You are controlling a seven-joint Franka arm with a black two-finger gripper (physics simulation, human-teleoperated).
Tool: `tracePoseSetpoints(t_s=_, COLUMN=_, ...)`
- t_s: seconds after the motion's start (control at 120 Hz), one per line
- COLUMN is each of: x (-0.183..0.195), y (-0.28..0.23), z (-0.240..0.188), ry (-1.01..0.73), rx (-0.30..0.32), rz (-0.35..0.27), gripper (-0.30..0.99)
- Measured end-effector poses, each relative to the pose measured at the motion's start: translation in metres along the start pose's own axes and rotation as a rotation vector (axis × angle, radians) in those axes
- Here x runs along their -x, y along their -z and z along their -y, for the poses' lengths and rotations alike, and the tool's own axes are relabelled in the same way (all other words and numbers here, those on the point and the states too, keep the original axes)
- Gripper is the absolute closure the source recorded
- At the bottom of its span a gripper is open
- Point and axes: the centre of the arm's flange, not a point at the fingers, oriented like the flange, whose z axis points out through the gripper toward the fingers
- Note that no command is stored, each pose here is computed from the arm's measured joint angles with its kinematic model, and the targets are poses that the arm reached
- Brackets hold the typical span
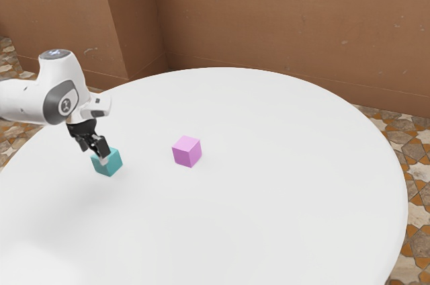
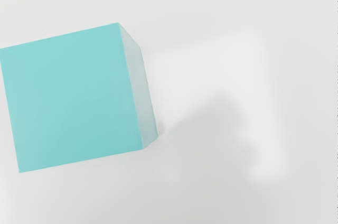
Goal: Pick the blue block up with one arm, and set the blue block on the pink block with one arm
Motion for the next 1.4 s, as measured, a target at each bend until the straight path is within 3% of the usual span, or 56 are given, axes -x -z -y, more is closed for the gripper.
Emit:
tracePoseSetpoints(t_s=0.842, x=-0.025, y=-0.036, z=0.059, ry=0.089, rx=0.051, rz=0.008, gripper=0.0)
tracePoseSetpoints(t_s=1.4, x=-0.039, y=-0.051, z=0.055, ry=0.087, rx=0.084, rz=0.02, gripper=0.0)
